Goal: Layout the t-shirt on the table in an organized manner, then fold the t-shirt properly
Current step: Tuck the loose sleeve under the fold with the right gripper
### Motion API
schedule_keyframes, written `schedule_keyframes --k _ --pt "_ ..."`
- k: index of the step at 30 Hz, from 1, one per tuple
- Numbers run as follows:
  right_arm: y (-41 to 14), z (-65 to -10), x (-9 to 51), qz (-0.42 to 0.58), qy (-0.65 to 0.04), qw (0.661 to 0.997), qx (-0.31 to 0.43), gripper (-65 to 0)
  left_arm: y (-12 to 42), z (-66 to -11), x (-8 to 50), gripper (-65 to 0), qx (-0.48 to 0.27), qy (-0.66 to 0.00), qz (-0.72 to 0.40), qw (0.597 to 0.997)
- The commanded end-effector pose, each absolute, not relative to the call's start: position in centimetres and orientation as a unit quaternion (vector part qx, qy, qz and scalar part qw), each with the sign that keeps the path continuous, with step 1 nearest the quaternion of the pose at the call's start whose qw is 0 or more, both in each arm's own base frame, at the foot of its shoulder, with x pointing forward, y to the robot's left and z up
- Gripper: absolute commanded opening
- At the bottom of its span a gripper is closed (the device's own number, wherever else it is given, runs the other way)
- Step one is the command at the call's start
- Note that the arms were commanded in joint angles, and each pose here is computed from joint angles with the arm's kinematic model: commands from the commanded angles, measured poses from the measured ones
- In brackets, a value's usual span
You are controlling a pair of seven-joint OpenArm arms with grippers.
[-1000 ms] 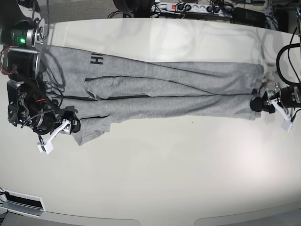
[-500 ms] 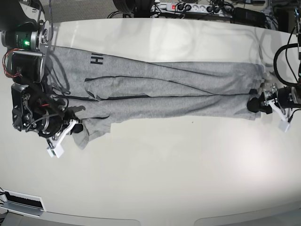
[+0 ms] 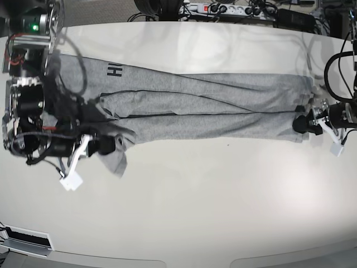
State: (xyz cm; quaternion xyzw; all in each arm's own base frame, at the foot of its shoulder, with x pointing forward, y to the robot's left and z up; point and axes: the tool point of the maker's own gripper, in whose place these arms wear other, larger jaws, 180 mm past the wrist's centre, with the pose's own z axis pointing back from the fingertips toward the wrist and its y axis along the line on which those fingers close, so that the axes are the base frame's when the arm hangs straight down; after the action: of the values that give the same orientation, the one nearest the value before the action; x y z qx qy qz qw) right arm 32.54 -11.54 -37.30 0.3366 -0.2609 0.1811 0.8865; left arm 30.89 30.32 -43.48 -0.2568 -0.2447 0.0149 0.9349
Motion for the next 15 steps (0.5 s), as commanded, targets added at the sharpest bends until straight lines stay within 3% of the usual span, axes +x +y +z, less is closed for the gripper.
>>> schedule_keyframes --k 1,15 --pt "-11.7 -35.8 33.1 0.190 -0.287 0.877 0.334 -65.0 31.4 -41.7 32.2 -32.5 -0.252 -0.272 0.012 0.929" --pt "-16.0 -38.7 22.7 0.244 -0.210 0.911 0.257 -65.0 31.4 -41.6 32.2 -32.5 -0.252 -0.272 0.012 0.929"
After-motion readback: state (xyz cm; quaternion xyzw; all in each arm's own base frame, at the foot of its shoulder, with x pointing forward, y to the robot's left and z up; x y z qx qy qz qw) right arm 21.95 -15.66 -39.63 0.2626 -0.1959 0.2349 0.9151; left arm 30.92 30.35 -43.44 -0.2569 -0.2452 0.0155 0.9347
